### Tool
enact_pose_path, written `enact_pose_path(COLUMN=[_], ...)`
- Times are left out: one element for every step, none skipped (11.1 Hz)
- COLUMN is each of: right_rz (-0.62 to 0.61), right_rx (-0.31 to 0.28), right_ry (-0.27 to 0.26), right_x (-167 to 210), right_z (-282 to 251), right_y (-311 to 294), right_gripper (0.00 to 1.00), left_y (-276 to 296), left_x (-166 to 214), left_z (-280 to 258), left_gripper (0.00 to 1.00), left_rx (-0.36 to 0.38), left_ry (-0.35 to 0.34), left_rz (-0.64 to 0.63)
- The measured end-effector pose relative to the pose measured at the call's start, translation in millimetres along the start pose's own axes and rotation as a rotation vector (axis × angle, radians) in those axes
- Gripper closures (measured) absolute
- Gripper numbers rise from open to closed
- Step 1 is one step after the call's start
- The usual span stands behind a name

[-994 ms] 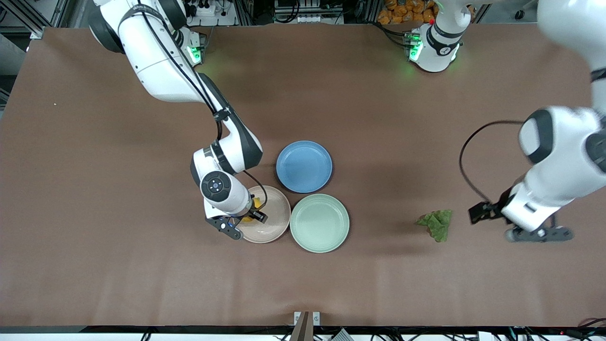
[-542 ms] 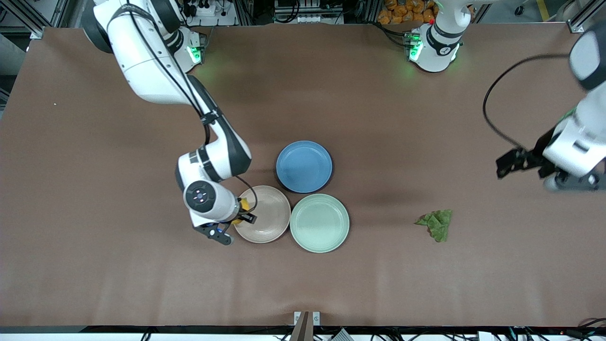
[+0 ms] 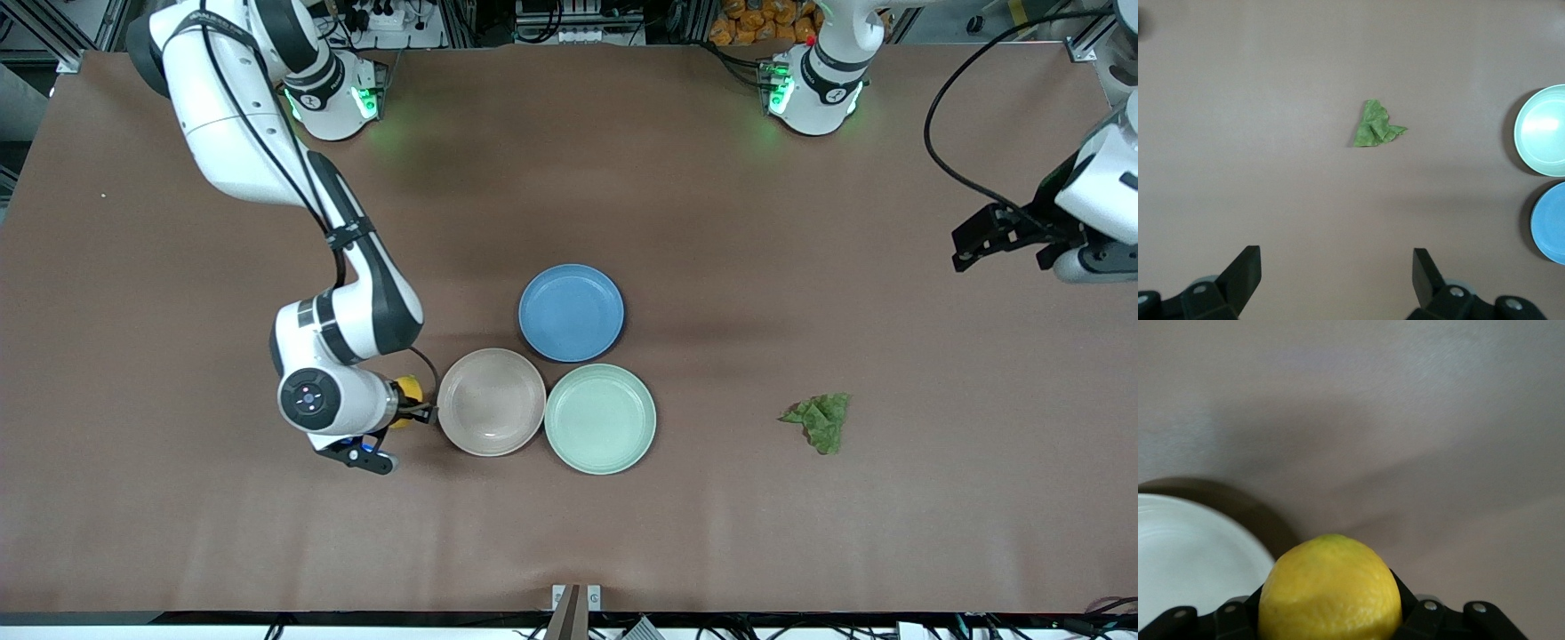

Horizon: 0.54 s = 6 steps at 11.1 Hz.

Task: Pick lemon and lettuce from plates
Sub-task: 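Carry the lemon away from the cream plate with the right gripper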

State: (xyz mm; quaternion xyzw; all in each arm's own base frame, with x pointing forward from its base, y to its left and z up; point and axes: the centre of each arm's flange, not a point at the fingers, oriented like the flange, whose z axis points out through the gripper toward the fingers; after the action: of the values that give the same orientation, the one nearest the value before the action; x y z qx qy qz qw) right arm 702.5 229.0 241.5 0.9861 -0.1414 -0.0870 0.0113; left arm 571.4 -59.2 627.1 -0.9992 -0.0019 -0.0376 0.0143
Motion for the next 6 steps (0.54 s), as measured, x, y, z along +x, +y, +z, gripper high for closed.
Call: enact_pose_path(right_rz=[-0.02, -0.04, -0.061, -0.082, -0.097, -0.12], right_rx=[0.001, 0.004, 0.003, 0.002, 0.002, 0.004], right_ry=[0.001, 0.002, -0.005, -0.014, -0.02, -0.026], right_x=[7, 14, 22, 30, 39, 47], right_z=[-3, -7, -12, -15, -17, -18], right_y=[10, 23, 39, 57, 77, 98], right_gripper=[0.38, 0.38, 0.38, 0.38, 0.38, 0.38], left_y=[1, 2, 4, 8, 12, 14], left_x=[-5, -9, -12, -15, -17, -18], left_z=[-6, -9, -11, -13, -15, -15], left_gripper=[0.0, 0.0, 0.0, 0.0, 0.0, 0.0], left_rx=[0.001, 0.002, 0.003, 0.003, 0.003, 0.002], left_ry=[0.003, 0.005, 0.007, 0.009, 0.011, 0.013], left_rz=[-0.006, -0.016, -0.021, -0.026, -0.025, -0.023])
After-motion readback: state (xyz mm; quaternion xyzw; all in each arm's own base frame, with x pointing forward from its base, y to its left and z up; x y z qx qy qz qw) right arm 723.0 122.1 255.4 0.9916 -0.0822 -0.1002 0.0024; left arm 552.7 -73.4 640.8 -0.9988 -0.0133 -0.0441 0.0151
